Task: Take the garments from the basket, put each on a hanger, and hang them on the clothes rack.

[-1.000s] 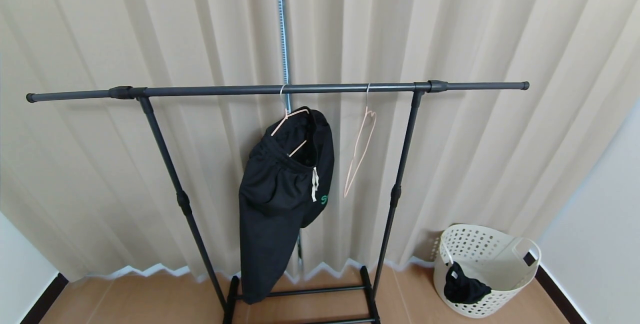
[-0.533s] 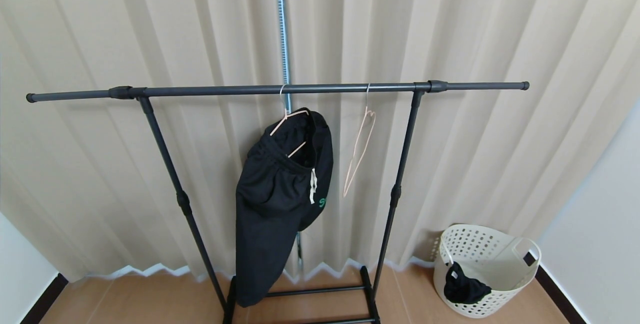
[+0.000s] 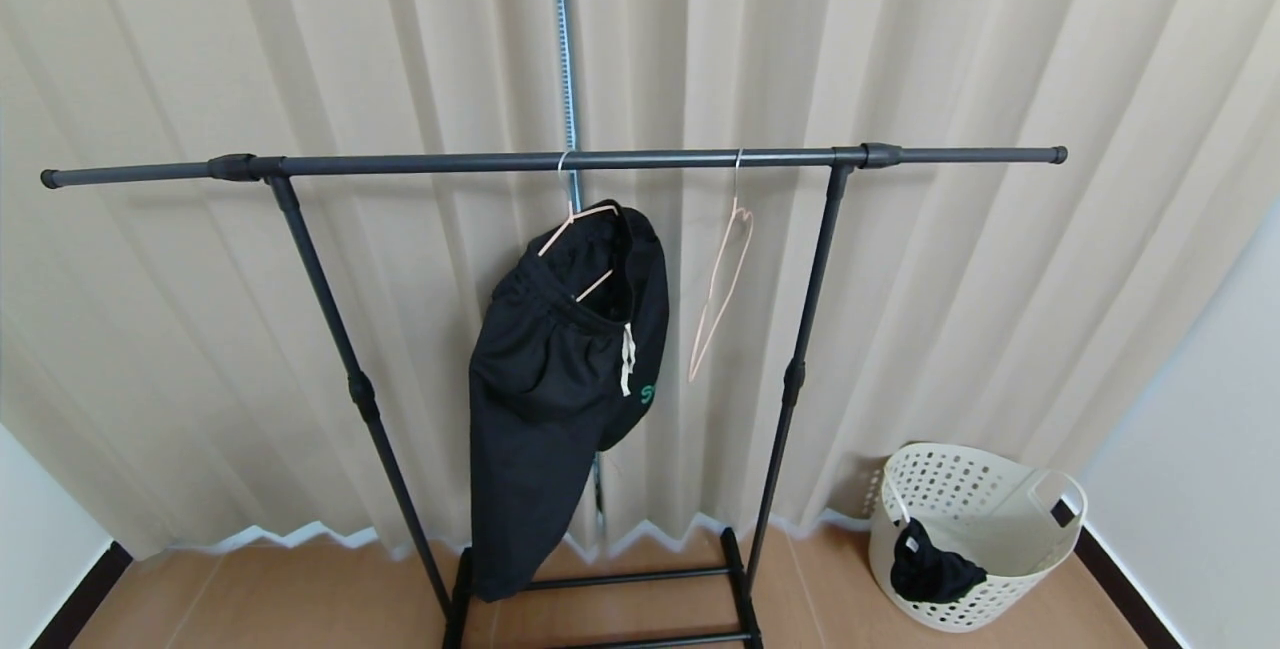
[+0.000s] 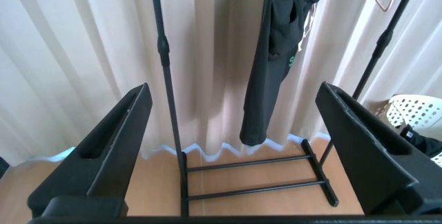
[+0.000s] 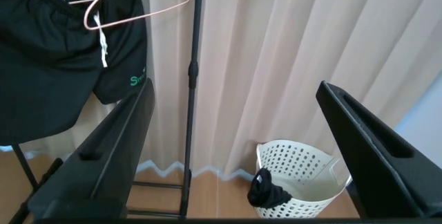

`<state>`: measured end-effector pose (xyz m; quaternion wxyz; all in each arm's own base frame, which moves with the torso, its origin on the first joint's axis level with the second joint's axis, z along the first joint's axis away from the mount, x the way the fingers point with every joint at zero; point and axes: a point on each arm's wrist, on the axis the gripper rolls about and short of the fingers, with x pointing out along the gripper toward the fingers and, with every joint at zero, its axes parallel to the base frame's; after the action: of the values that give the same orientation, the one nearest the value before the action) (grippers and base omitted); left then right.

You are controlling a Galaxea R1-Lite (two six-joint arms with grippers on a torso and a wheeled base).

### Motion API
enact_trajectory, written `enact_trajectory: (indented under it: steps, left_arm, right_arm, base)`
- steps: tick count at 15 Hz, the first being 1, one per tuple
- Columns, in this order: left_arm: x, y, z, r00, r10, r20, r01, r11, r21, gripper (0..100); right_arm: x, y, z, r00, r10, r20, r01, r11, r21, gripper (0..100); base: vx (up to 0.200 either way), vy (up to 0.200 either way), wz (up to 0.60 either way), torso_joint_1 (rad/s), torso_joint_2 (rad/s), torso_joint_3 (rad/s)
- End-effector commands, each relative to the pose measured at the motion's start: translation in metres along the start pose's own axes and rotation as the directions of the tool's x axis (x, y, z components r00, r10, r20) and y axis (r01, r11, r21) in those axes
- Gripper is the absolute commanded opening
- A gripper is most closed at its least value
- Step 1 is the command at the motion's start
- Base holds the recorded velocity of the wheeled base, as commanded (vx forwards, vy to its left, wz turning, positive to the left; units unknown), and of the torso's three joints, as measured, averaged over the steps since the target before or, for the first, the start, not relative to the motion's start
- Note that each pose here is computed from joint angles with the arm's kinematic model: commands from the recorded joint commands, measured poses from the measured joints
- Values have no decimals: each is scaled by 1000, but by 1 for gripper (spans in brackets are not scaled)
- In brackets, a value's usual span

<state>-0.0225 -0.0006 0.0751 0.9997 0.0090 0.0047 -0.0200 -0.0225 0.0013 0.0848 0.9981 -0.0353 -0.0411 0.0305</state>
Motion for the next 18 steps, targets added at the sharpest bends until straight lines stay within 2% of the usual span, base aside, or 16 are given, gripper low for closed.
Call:
enact_trajectory:
  steps: [1,9,18]
  left_arm:
    - [0,0,0,1000,0,-1,0,1000,0,100]
    - [0,0,0,1000,0,-1,0,1000,0,100]
    - [0,0,0,1000,0,-1,0,1000,0,100]
  right_arm:
    - [0,0,0,1000,1,-2,-1,1000,-1,100]
    - [0,0,0,1000,1,0,-1,1000,-1,100]
    - [0,0,0,1000,1,0,-1,1000,-1,100]
  base:
    - [0,0,0,-149,354,198]
    - [0,0,0,-165,389,218]
    - [0,0,0,-215,542,326]
